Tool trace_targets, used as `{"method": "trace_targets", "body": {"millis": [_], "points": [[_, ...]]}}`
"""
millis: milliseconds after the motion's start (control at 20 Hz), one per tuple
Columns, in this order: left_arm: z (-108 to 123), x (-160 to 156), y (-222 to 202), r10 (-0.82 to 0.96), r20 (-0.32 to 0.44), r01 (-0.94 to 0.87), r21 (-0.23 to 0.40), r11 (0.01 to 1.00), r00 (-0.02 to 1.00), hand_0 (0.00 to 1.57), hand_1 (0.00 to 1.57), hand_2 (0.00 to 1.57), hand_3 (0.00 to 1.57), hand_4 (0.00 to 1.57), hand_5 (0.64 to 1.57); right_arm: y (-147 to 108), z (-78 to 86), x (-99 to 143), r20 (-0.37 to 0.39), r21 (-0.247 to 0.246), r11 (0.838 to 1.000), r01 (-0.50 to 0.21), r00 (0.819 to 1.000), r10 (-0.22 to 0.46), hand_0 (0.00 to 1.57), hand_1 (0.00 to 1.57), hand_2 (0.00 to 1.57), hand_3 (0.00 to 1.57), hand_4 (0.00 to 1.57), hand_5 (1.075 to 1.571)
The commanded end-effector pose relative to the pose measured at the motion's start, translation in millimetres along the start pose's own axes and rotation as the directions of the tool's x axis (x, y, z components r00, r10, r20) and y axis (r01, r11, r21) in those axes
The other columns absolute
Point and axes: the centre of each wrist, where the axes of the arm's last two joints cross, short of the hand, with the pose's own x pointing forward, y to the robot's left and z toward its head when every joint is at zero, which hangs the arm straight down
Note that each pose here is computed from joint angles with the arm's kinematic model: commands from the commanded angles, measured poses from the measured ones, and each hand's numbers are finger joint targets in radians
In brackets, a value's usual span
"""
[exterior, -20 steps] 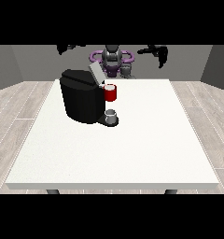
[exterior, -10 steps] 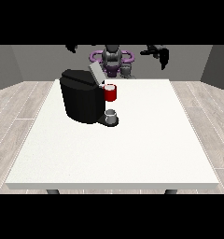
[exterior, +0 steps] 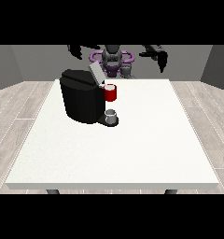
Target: Insert the coffee pod into the coffee machine and close the lid
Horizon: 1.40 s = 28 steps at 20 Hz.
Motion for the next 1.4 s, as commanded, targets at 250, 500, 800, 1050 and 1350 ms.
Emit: {"method": "trace_targets", "body": {"millis": [250,500,800,1050,1350], "points": [[5.0,37.6,-15.2,-0.025,0.035,0.024,0.006,1.0,0.999,0.0,0.0,0.0,0.0,0.0,1.571,-7.9,-20.4,-13.0,-0.017,-0.01,1.0,0.023,1.0,-0.023,0.0,0.0,0.0,0.0,0.0,1.571],[14.7,37.9,8.1,-0.036,0.066,0.032,0.063,0.998,0.997,0.0,0.0,0.0,0.0,0.0,1.571,-4.1,-38.3,2.2,0.011,0.021,1.0,0.004,1.0,-0.004,0.0,0.0,0.0,0.0,0.0,1.571],[21.6,38.5,18.5,-0.045,0.1,0.039,0.06,0.997,0.994,0.0,0.0,0.0,0.0,0.0,1.571,0.0,-50.6,7.4,0.034,0.06,0.997,-0.052,0.998,0.05,0.0,0.0,0.0,0.0,0.0,1.571],[22.2,39.4,37.6,-0.075,0.119,0.066,0.078,0.995,0.99,0.0,0.0,0.0,0.0,0.0,1.571,11.1,-58.0,10.4,0.038,0.076,0.997,-0.034,0.999,0.031,0.0,0.0,0.0,0.0,0.0,1.571],[12.0,61.5,10.3,-0.061,0.116,0.057,0.035,0.998,0.991,0.0,0.0,0.0,0.0,0.0,1.571,12.8,-68.8,6.1,0.02,0.056,0.997,-0.049,0.999,0.048,0.0,0.0,0.0,0.0,0.0,1.571]]}}
